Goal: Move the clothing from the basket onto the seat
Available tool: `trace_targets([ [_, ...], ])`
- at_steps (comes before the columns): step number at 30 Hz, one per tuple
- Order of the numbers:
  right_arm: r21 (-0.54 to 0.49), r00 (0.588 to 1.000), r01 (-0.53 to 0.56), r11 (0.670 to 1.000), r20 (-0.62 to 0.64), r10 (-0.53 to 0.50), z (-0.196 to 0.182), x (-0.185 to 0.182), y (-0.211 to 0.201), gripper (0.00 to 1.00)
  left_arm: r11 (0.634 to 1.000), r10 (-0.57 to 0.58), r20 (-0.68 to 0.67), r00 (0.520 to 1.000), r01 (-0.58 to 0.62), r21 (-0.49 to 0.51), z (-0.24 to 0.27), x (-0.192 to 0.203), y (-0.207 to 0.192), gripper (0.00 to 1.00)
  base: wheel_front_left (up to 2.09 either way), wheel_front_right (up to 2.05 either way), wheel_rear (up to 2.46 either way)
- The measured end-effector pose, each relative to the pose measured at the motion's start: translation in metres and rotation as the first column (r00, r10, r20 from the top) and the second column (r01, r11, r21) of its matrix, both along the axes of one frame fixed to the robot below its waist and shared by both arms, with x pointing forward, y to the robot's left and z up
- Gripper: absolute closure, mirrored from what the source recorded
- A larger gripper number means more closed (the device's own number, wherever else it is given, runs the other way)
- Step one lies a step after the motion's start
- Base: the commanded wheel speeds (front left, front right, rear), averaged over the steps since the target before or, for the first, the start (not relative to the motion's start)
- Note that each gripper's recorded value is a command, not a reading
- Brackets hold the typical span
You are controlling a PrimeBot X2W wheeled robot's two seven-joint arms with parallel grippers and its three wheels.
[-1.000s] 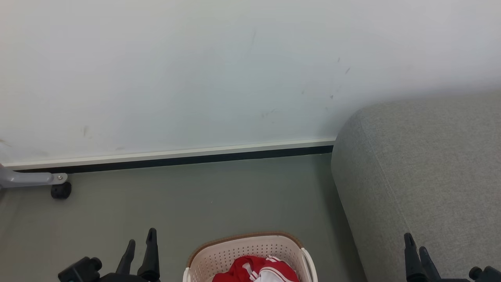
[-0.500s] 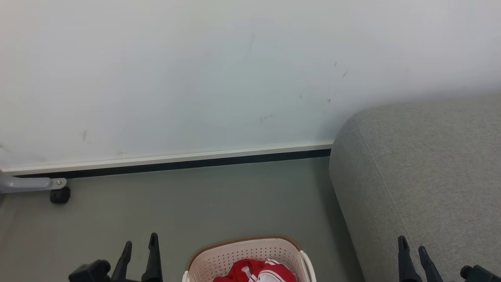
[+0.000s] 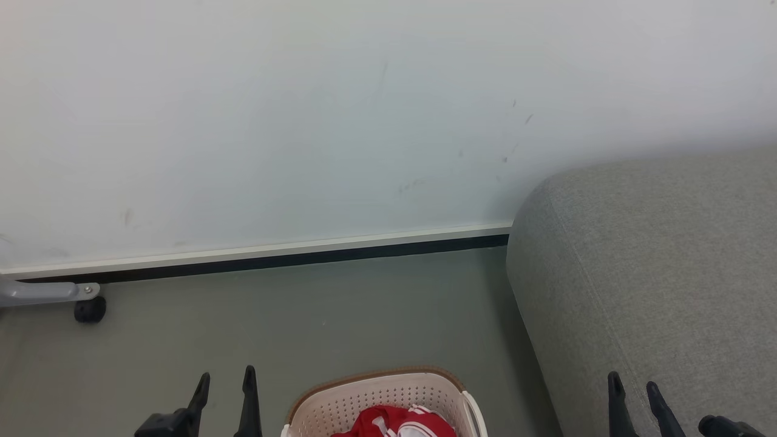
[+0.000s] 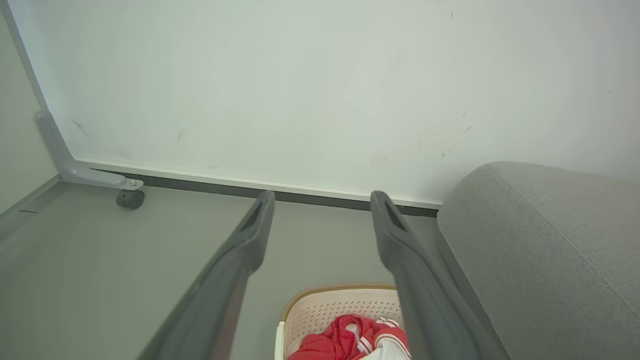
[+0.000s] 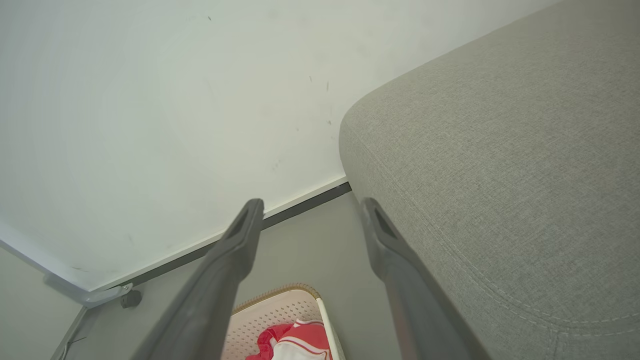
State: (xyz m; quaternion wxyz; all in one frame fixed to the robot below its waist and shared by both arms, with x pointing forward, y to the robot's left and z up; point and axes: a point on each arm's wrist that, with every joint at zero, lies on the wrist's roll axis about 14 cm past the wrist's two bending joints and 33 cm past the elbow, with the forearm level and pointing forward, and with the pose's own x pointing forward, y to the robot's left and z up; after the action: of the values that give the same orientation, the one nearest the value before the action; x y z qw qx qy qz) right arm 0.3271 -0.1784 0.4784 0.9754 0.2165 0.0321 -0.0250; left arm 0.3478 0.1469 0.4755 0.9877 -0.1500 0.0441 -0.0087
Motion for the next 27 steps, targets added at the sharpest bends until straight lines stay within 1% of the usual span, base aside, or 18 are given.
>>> trace_targets([
  [9, -0.099, 0.999, -0.009, 0.995, 0.033, 0.012, 0.005, -0.004, 0.003, 0.0, 0.993, -0.029, 0.044, 0.999, 0.024, 0.113, 0.006, -0.001, -0.008, 0.0, 0.0, 0.0, 0.0],
  [21, -0.239, 0.996, -0.016, 0.971, 0.083, 0.037, 0.014, -0.01, 0.007, 0.0, 0.971, -0.046, 0.064, 0.997, 0.03, 0.235, 0.002, -0.006, -0.01, 0.0, 0.0, 0.0, 0.0],
  [24, -0.275, 0.994, -0.016, 0.961, 0.097, 0.045, 0.016, -0.012, 0.008, 0.0, 0.965, -0.049, 0.067, 0.997, 0.03, 0.26, 0.001, -0.007, -0.011, 0.0, 0.0, 0.0, 0.0],
  [27, -0.275, 0.994, -0.016, 0.961, 0.095, 0.044, 0.016, -0.012, 0.008, 0.0, 0.965, -0.046, 0.059, 0.997, 0.029, 0.26, -0.001, -0.007, -0.01, 0.0, 0.0, 0.0, 0.0],
])
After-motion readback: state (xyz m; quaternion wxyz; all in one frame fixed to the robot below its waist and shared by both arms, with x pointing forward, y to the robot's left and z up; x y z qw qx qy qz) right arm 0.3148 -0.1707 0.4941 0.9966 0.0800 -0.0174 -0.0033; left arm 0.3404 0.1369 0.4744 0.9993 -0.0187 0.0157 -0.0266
